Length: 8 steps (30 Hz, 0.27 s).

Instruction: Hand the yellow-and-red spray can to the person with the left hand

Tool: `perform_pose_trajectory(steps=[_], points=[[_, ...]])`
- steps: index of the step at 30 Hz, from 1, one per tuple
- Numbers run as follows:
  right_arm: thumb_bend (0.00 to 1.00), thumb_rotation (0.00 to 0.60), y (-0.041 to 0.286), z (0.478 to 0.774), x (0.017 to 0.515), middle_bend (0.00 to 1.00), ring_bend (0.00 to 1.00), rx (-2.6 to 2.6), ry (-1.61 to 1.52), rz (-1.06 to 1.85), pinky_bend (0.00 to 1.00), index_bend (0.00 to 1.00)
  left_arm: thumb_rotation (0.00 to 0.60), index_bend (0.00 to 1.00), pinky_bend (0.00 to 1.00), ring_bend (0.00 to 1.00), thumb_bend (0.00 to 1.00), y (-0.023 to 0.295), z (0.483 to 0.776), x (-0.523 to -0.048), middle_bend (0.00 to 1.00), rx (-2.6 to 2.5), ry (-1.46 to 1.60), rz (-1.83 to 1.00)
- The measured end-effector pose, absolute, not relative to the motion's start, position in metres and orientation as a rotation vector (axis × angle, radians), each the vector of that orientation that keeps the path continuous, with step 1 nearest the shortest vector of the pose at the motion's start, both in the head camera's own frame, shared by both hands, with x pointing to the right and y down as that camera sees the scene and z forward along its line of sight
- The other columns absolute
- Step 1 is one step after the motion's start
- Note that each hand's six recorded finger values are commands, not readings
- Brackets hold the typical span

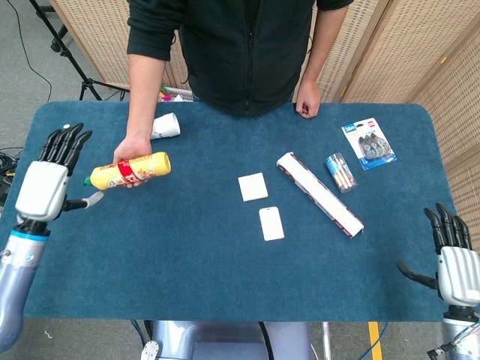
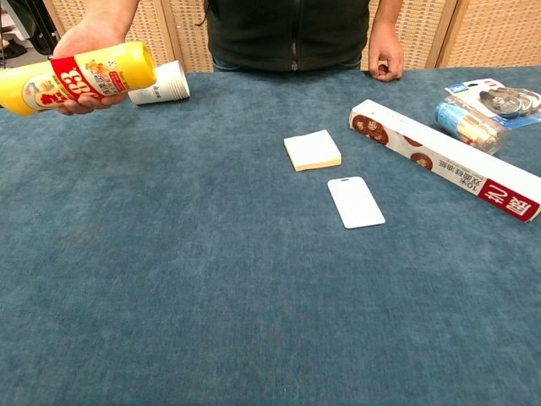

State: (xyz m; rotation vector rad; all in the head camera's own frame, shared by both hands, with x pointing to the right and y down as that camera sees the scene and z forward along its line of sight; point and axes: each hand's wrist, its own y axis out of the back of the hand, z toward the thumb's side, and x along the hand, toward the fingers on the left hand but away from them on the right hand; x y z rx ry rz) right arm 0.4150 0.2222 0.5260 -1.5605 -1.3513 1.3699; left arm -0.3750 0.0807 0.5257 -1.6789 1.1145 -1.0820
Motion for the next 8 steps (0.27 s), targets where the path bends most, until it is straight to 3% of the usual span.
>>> perform_pose_trajectory(steps=[8], points=[[0.0,0.6,0.224,0.524,0.415,0.0,0.0,-1.554,-1.351,1.362,0.0,0.0,0.6,0.0,0.0,0.0,0.0,0.141,0.557,-0.436,0.0,-1.653,1.167,-1.283]])
